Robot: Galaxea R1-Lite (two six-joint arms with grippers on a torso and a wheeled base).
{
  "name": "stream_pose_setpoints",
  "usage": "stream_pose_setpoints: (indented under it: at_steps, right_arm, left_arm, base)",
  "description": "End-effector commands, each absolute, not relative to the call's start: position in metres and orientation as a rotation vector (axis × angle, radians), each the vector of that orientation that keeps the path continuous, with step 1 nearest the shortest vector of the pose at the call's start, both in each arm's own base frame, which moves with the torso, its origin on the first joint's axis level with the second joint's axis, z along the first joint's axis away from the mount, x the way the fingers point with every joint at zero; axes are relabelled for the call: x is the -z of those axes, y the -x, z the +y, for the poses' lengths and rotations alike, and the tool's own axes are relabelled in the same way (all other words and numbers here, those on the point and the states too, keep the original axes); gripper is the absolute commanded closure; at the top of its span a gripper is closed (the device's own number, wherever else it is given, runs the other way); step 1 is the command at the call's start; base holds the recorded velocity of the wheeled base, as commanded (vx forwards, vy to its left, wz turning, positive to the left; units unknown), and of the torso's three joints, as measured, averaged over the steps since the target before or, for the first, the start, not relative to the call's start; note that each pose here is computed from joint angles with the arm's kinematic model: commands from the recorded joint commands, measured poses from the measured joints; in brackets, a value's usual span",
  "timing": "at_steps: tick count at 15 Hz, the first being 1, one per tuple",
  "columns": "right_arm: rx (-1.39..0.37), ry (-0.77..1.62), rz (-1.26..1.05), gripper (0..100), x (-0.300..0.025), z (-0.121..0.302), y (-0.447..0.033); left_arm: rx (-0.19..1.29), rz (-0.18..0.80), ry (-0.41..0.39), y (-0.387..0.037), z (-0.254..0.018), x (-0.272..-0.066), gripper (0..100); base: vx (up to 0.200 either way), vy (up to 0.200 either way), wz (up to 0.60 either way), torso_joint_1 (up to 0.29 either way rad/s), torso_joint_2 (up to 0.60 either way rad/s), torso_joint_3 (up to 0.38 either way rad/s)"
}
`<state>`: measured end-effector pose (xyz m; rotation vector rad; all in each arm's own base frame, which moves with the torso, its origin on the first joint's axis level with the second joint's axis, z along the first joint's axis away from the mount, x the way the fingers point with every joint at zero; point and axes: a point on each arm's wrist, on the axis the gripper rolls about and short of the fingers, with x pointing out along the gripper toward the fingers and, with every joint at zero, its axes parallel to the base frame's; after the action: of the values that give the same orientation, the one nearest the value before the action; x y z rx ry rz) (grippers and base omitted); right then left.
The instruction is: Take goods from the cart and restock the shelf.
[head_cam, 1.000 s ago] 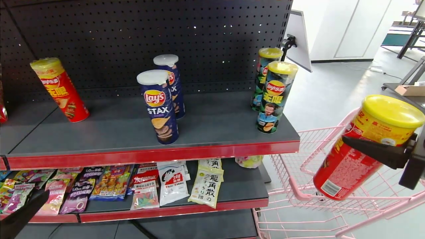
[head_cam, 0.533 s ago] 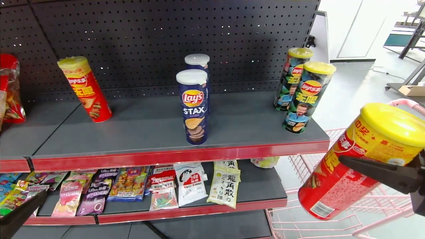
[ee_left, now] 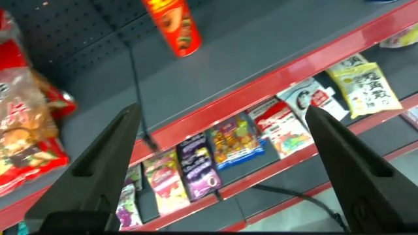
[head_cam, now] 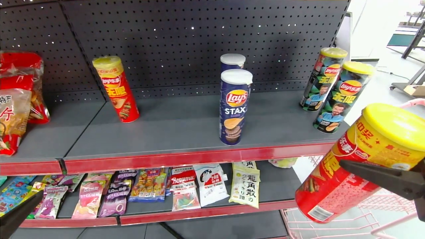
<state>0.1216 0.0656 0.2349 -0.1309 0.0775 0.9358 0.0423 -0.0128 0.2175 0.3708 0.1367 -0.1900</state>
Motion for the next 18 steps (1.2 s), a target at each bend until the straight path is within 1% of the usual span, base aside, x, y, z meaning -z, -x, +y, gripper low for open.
stream_pose_setpoints:
  at_steps: [1, 5, 18]
  right_arm:
    - [-0.943, 0.132, 0.074, 100, -0.2344, 0.0655, -0.1197]
    - [-1.0, 0.136, 0.066, 100, -0.2349, 0.0719, -0.1134]
    - [-1.021, 0.153, 0.068, 100, -0.2328, 0.0751, -0.1138]
  left_arm:
    - [0.19, 0.136, -0.371, -0.0422, -0.0127, -0.2175, 0]
    - [0.188, 0.137, -0.371, -0.0423, -0.0127, -0.2175, 0]
    - [0.19, 0.136, -0.373, -0.0422, -0.0127, -0.2175, 0]
  base:
    - [0.0, 0.2, 0.0, 0.007, 0.0, 0.002]
    - [0.0, 0.2, 0.0, 0.001, 0.0, 0.004]
    - [0.0, 0.2, 0.0, 0.003, 0.0, 0.004]
